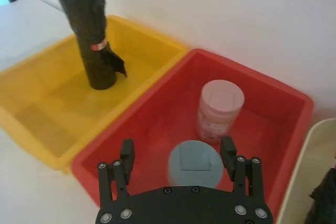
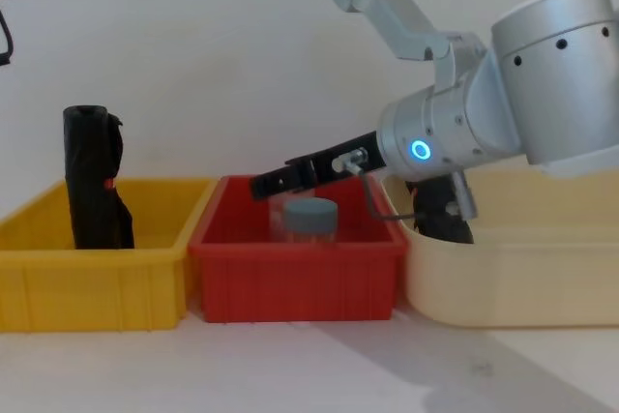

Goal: Pick up the garbage bag with the one hand and transfer it to the other hand.

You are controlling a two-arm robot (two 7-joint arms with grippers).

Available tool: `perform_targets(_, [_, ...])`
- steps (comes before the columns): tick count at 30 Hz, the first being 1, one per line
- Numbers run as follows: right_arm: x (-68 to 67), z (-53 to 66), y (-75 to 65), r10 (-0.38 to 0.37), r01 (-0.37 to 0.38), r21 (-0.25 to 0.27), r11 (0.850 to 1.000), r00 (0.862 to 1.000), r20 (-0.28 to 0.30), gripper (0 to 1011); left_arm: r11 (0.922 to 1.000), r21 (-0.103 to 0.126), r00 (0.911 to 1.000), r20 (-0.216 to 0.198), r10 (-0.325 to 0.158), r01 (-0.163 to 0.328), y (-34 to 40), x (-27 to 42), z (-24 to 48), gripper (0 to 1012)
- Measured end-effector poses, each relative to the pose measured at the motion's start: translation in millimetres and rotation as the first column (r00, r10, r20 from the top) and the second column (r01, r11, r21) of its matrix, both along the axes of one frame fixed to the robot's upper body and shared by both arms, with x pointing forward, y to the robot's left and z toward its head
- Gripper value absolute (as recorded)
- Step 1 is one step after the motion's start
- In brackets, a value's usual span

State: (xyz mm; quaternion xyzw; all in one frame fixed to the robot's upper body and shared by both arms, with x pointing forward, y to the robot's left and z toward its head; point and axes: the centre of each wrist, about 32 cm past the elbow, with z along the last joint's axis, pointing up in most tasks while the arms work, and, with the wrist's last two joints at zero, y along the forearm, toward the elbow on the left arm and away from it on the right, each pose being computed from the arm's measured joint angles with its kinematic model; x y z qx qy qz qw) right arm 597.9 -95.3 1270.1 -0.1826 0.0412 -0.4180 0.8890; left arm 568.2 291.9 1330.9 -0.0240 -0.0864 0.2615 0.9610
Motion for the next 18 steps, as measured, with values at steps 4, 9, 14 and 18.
perform_targets(4, [4.2, -3.2, -4.0, -0.016, 0.016, -0.011, 1.0, 1.0, 0.0, 1001, 1.0, 0.0, 1.0, 0.0, 0.0, 0.0, 0.0, 0.0, 0.0, 1002])
perform_targets(9, [7.5, -6.3, -8.4, -0.029, 0.029, -0.023, 0.999, 1.0, -0.001, 1000, 1.0, 0.0, 1.0, 0.0, 0.0, 0.0, 0.0, 0.0, 0.0, 1002])
perform_targets(14, [9.0, -9.2, -13.1, -0.032, 0.031, -0.037, 0.999, 0.999, -0.005, 1000, 1.0, 0.0, 1.0, 0.0, 0.0, 0.0, 0.0, 0.0, 0.0, 1002])
perform_targets(18, [8.4, -12.5, -15.4, -0.026, 0.025, -0.046, 0.999, 1.0, -0.015, 1001, 1.0, 0.0, 1.0, 0.0, 0.0, 0.0, 0.0, 0.0, 0.0, 1002])
